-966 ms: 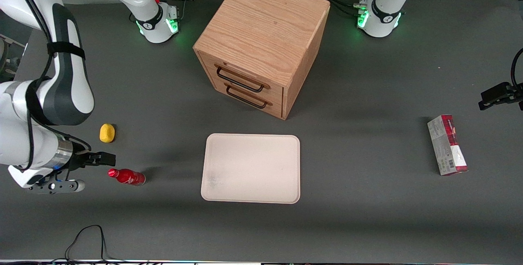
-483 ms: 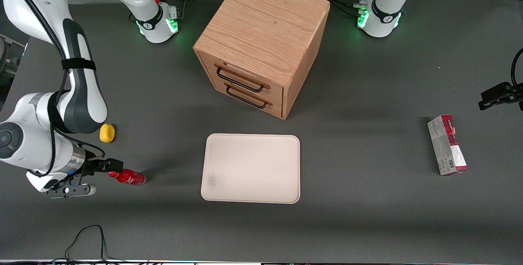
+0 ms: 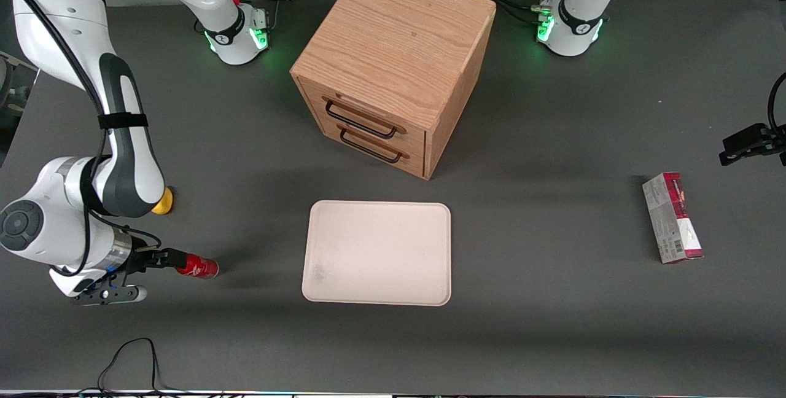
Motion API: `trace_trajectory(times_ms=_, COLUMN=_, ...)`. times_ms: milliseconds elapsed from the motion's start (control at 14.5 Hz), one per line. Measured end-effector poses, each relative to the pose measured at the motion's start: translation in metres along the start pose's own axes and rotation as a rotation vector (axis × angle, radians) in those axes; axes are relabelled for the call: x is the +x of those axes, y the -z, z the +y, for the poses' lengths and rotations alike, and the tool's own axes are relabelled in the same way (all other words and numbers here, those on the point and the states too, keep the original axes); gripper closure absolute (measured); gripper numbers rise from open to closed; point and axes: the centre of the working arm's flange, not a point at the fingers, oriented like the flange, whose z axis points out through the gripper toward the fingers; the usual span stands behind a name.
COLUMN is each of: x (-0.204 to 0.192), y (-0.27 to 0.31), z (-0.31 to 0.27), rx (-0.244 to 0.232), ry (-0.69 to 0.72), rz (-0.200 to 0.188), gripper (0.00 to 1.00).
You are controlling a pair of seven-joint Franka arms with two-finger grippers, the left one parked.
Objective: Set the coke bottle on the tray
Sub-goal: 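Lower the open right gripper around the bottle and close it, then lift the bottle and carry it over the white tray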
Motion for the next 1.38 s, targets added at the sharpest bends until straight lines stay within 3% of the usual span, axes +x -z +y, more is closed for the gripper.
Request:
trace_trajectory(times_ms=414, x=-0.005, y=-0.016, z=-0.002, rx=0.024, ry=-0.015, rz=-0.025, gripper=0.04)
trace_trajectory(times_ms=759, x=-0.004, y=-0.017, z=-0.003, rx=0.023, ry=-0.011, rz=-0.023, gripper=0.59)
trace_trajectory(times_ms=1103, x=0.007, y=0.011, z=-0.012, rx=0.013, ry=0.014, rz=0.011, gripper=0.63)
trace_trajectory(times_ms=1379, x=0.011, y=0.112, z=-0.038, rx=0.033, ry=0.065, rz=-0.057, gripper=0.63)
